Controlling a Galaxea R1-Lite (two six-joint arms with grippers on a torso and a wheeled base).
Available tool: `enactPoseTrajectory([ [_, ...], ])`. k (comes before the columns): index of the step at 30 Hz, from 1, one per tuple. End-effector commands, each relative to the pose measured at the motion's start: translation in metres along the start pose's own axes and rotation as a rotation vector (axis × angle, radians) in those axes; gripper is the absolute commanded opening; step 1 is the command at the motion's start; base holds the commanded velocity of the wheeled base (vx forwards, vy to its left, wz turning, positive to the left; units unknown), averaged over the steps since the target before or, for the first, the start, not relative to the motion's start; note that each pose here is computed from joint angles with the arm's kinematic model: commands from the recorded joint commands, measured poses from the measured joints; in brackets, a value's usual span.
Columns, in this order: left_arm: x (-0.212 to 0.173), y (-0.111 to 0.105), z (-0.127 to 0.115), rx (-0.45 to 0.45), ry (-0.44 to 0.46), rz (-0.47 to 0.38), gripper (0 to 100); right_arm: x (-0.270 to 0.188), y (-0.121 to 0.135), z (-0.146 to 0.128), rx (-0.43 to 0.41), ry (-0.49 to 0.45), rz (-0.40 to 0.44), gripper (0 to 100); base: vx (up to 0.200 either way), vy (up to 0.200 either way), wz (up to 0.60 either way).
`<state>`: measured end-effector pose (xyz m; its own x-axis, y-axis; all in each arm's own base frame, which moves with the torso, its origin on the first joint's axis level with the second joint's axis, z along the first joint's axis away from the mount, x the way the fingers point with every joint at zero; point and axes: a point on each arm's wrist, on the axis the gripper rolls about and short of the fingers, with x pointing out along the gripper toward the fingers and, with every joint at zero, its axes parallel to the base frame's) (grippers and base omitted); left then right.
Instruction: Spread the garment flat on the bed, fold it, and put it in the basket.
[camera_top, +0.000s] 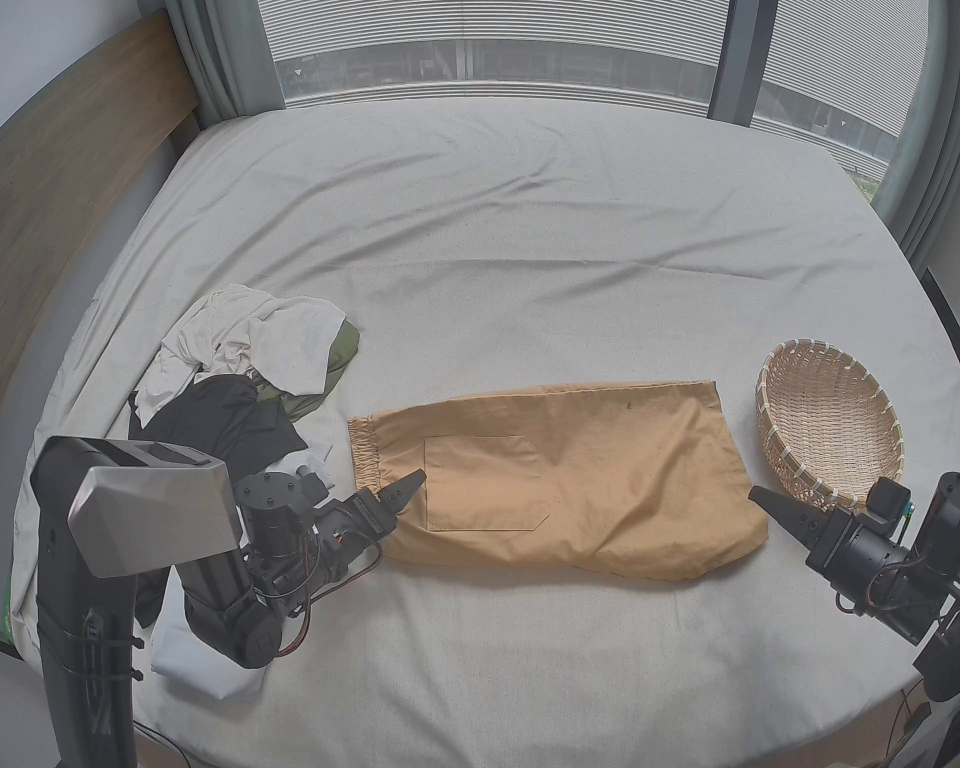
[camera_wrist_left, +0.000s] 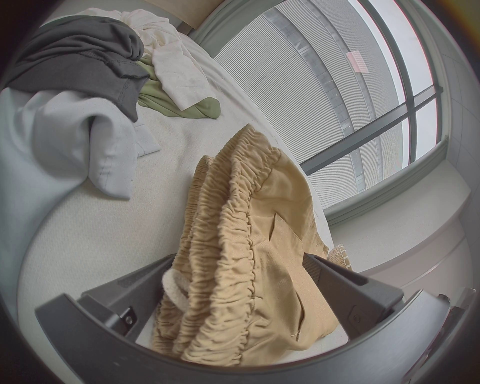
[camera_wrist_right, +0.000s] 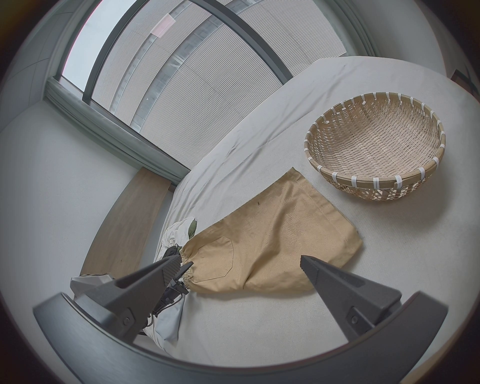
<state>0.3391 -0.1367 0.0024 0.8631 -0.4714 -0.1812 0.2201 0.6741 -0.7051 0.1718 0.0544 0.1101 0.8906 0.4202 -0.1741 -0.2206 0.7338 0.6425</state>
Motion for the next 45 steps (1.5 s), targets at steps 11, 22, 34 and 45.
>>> enactPoseTrajectory([
  [11,0.003,0.002,-0.002,-0.019,0.003,0.000,0,-0.002,-0.001,-0.005,0.007,0.021,-0.005,100,0.000,0.000,0.00],
  [22,-0.037,-0.018,0.015,-0.022,0.006,-0.008,0,0.007,-0.006,-0.008,0.013,0.048,-0.027,100,0.000,0.000,0.00],
  [34,-0.101,-0.018,0.032,-0.041,0.032,0.094,0,0.024,-0.013,-0.012,0.010,0.028,-0.015,100,0.000,0.000,0.00],
  [45,-0.117,-0.009,0.031,-0.014,0.041,0.150,0,0.030,-0.007,-0.014,0.033,0.037,0.017,100,0.000,0.000,0.00],
])
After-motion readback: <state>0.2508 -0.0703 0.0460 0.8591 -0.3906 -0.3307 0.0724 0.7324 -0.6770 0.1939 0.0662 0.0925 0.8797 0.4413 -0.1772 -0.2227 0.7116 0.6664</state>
